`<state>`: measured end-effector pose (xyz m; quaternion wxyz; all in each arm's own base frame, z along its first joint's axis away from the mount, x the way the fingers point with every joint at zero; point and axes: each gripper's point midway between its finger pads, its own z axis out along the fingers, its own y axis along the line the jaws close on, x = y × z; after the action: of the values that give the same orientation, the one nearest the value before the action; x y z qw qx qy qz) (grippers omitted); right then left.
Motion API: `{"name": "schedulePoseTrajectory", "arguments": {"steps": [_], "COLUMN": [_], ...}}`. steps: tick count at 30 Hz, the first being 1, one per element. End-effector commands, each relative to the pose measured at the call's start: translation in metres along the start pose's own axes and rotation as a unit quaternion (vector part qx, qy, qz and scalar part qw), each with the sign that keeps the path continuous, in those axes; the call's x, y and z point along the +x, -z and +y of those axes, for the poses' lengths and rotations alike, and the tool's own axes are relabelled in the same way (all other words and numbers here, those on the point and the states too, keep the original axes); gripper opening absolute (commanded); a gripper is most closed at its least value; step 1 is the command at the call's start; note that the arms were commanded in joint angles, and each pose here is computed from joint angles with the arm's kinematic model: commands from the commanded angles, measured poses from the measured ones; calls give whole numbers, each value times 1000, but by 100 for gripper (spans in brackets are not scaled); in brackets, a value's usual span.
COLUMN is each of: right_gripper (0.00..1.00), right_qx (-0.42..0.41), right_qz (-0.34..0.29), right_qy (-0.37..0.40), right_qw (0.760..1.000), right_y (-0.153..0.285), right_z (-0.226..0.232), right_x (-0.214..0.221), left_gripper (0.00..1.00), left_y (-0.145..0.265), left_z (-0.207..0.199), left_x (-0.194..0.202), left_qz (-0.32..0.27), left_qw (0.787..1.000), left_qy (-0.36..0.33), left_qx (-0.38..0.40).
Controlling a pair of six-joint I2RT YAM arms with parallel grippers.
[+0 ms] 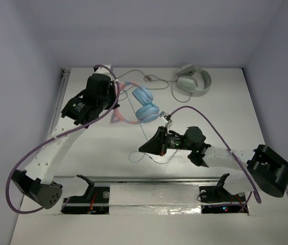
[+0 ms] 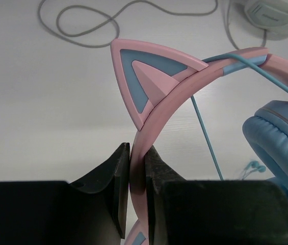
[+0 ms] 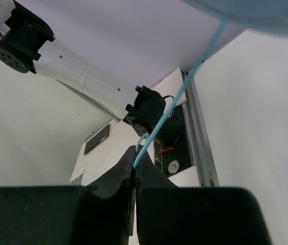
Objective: Wrap the headphones
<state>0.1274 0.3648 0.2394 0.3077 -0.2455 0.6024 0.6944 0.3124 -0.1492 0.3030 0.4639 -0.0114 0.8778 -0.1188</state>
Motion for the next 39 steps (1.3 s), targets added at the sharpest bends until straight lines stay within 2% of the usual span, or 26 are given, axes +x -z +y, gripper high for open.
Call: {"name": "schedulePoseTrajectory", "arguments": {"steps": [1, 4, 11, 15, 17, 20, 22, 28, 31, 37, 39], "right_gripper": [0, 0, 3, 4, 4, 13, 16, 18, 12, 27, 25], "right_qx": [-14, -34, -42, -27, 11, 29, 2, -59, -72, -123, -143], "right_qz": [46, 40, 46, 57, 78, 88, 83, 85, 97, 146, 167], "right_qy": [13, 16, -3, -22, -35, -45, -53, -46, -45, -56, -59], "right_qw": [999, 998, 998, 998, 996, 995, 995, 994, 992, 980, 974], "right_y": [3, 3, -9, -19, -22, -22, -20, -13, -8, 3, 8], "right_z": [17, 36, 43, 50, 42, 36, 45, 73, 78, 103, 110], "right_x": [24, 21, 25, 26, 37, 45, 46, 44, 50, 61, 69], "left_gripper": [0, 0, 0, 0, 0, 0, 0, 0, 0, 0, 0], "left_y": [7, 4, -9, -11, -12, -15, -18, -21, -24, -28, -27], "left_z": [14, 15, 21, 36, 40, 47, 50, 59, 56, 57, 54], "left_x": [-57, -46, -29, -16, -8, 2, 9, 12, 14, 20, 18], "left_qz": [-129, -119, -108, -103, -99, -95, -90, -91, -88, -83, -87], "left_qw": [990, 991, 991, 989, 988, 987, 986, 982, 984, 985, 985], "left_qy": [48, 50, 61, 45, 39, 33, 25, 14, 10, 5, 8], "left_qx": [-38, -33, -47, -95, -109, -128, -141, -165, -154, -154, -145]}}
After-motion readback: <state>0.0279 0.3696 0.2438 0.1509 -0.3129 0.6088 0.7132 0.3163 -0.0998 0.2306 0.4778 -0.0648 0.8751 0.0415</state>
